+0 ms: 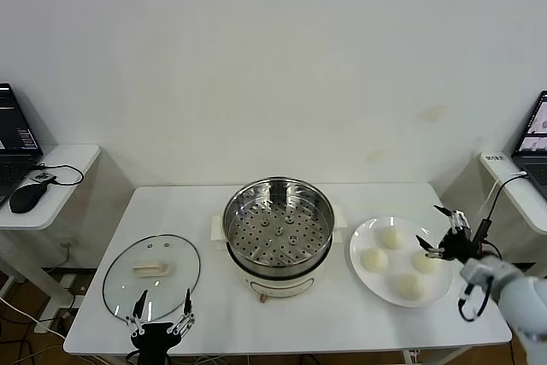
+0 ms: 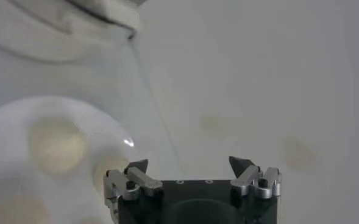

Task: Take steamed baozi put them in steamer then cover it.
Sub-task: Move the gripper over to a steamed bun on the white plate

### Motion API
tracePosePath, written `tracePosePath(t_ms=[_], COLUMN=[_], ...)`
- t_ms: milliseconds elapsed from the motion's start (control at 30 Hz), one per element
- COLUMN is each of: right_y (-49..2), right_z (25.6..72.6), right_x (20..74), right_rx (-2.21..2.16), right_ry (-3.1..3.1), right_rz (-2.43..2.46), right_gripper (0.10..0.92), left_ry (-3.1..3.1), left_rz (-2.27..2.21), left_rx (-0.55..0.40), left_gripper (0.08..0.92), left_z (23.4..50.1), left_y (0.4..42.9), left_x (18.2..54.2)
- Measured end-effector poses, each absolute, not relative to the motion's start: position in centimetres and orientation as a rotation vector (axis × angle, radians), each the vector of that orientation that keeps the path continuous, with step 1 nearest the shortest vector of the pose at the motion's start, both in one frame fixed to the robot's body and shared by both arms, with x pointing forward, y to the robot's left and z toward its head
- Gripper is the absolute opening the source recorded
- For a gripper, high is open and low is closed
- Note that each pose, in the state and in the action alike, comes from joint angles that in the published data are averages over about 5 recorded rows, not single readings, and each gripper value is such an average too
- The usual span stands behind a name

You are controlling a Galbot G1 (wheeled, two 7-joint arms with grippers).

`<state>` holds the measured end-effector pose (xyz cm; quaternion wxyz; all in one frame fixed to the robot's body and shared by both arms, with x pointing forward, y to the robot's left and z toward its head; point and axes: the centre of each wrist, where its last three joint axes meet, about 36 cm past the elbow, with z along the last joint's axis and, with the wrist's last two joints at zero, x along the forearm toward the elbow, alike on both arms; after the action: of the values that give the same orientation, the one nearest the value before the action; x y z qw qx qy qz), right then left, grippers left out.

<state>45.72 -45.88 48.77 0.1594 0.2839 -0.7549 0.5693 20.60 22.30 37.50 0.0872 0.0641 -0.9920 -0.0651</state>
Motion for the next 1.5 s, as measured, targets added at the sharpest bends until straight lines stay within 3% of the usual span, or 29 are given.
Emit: tracePosePath(t_ms=[600,1167,1500], right_y=[-44.7,-41.0,-40.3], right_z=[48.1,44.5,43.7], right_x=[57.7,63.6,64.7], right_rx=[1.177,1.226,1.228], right_ry=[-1.692,-1.512,-1.449], right_rz=[1.566,1.543,1.535], right_gripper=[0.823,0.82,0.685], left_ry=[-2.961,-2.973,-2.974], left_rz=[-0.255,-0.299,-0.307], left_rx=[0.294,0.327,0.34], left_gripper=[0.823,0.823,0.823], left_z=[37.3,37.1,36.9], left_y=[23.3,24.3,24.7], left_x=[20.8,21.6,21.9])
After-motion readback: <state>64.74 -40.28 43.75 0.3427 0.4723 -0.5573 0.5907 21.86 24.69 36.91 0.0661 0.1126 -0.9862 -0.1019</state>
